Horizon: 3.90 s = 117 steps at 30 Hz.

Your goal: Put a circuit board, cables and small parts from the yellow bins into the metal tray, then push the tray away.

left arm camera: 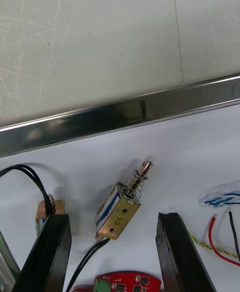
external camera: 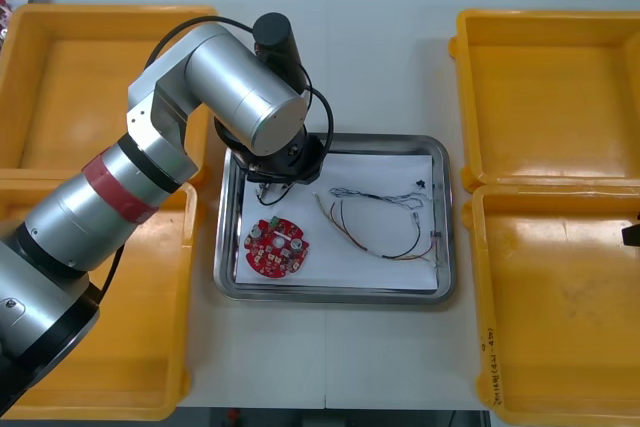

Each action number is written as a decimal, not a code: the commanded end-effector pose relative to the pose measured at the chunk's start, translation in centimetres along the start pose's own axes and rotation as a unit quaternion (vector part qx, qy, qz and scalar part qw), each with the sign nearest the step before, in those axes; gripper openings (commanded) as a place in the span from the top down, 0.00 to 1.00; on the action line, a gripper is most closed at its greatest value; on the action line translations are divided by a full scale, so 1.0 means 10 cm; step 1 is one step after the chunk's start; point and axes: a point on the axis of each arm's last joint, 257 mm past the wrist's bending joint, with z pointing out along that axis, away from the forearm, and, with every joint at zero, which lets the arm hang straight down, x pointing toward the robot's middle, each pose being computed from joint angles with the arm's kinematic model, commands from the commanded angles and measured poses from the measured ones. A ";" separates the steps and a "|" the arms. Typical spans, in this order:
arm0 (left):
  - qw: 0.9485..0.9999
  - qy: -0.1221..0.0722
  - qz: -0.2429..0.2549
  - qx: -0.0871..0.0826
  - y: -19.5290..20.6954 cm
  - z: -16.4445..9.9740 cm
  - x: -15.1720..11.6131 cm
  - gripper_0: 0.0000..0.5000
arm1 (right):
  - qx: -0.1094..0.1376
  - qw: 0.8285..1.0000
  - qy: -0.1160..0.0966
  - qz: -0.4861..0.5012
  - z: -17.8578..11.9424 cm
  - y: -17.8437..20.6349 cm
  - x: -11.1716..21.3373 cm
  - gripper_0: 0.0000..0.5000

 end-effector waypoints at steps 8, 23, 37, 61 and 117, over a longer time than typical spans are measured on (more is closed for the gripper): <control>0.998 -0.039 -0.043 -0.004 0.17 -0.84 -0.32 0.00 | -0.004 0.999 -0.005 0.036 -0.05 -0.04 0.03 0.00; 0.993 -0.088 -0.083 0.014 0.88 -1.75 -0.47 0.00 | -0.039 0.997 -0.021 -0.062 -0.15 0.55 -0.08 0.00; 0.988 -0.102 -0.109 -0.032 1.89 -1.94 -0.16 0.00 | -0.123 0.972 -0.036 -0.196 -0.27 1.58 -0.30 0.00; 0.988 -0.054 -0.130 -0.066 2.77 -1.92 0.76 0.00 | -0.145 0.858 -0.038 -0.491 -0.28 3.37 -0.04 0.00; 0.993 0.005 -0.088 -0.079 2.82 -1.81 1.46 0.00 | -0.103 0.706 0.011 -0.701 0.77 3.94 0.94 0.00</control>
